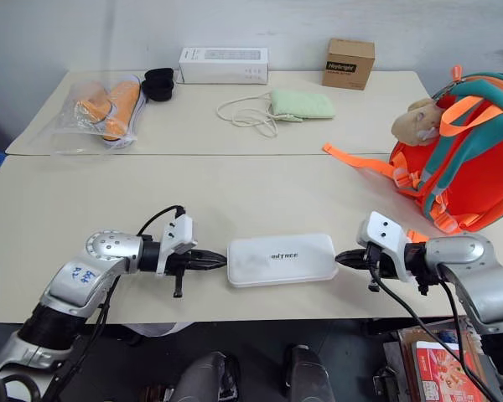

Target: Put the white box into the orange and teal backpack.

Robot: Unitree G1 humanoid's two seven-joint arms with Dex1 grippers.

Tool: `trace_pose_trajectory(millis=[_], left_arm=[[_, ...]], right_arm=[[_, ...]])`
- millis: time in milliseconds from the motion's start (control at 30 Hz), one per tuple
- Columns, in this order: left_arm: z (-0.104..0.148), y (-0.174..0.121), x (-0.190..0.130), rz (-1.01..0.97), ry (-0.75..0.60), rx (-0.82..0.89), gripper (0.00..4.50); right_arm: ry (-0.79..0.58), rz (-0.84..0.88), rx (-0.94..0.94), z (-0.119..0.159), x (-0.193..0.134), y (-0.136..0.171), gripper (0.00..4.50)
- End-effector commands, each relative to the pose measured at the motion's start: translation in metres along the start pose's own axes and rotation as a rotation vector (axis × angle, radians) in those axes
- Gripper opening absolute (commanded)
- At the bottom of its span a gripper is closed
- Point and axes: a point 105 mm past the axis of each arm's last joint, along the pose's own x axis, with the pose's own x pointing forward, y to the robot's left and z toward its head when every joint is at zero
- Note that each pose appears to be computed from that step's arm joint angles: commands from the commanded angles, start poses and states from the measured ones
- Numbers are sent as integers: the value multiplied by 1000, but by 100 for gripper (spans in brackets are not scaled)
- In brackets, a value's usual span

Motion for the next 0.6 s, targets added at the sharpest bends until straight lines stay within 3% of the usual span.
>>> trace_pose_trajectory(millis=[33,167,267,400,600], left_arm=[[8,5,3,8,-23,38,6],[-4,9,-13,26,22,13,6],[-7,13,-25,43,19,-65,61],[2,12,-41,-4,-62,-399,181],[17,16,-48,-26,-123,-605,376]], right_arm=[[-32,14,-4,6,2,7,0],[-22,-4,3,1,-1,5,0],[-16,-9,5,-2,-3,4,0],[-7,-14,4,-6,-5,1,0],[28,-12,-34,-10,-5,-6,0]])
